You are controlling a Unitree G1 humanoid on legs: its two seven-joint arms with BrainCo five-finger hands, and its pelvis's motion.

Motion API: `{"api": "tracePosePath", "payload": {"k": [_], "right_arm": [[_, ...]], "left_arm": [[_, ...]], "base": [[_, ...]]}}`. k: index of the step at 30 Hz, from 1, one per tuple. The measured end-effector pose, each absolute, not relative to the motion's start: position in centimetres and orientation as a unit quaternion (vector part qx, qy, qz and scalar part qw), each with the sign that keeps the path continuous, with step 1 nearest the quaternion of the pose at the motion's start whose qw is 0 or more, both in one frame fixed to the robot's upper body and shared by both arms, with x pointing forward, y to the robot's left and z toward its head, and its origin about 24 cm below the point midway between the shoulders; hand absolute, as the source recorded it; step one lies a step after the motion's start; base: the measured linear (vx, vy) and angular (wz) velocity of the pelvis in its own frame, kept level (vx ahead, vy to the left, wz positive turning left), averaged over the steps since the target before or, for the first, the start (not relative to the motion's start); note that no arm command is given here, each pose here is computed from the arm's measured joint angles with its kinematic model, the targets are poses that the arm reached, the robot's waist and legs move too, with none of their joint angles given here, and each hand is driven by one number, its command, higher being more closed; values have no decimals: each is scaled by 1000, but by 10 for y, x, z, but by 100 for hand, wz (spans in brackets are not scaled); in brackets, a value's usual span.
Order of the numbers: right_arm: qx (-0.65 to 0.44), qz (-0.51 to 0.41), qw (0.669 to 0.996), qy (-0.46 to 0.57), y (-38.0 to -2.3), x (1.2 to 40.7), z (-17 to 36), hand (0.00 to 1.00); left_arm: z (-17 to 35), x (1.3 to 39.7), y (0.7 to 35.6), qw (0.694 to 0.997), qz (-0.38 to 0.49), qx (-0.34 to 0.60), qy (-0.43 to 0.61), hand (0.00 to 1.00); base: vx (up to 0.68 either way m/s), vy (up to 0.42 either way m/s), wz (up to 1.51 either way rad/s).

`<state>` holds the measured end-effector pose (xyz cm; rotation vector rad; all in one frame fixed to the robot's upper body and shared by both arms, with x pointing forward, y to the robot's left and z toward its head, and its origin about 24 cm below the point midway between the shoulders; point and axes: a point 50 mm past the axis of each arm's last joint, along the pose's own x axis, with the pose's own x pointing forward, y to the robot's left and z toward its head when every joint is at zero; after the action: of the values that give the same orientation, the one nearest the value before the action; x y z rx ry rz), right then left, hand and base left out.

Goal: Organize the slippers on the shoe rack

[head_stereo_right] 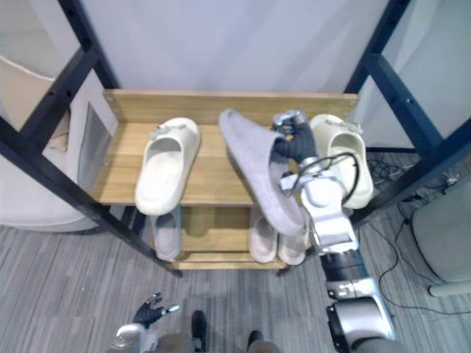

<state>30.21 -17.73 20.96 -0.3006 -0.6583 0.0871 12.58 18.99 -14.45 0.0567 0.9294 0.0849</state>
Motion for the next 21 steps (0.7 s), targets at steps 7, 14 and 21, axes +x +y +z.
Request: {"api": "tracePosePath", "payload": {"k": [7, 14, 21], "right_arm": [[-102, 93, 927, -350, -173, 270, 203, 100], [-61, 174, 938, -293, -160, 251, 168, 100], [-44, 297, 938, -170, -127, 229, 110, 100]], "left_arm": [[-149, 118, 188, 884, 30, 34, 466, 0], [-153, 112, 186, 880, 22, 34, 474, 0], [-154, 110, 184, 877, 7, 36, 479, 0]], "base": [[-35, -4, -10], [-50, 2, -1], [-15, 4, 1]]}}
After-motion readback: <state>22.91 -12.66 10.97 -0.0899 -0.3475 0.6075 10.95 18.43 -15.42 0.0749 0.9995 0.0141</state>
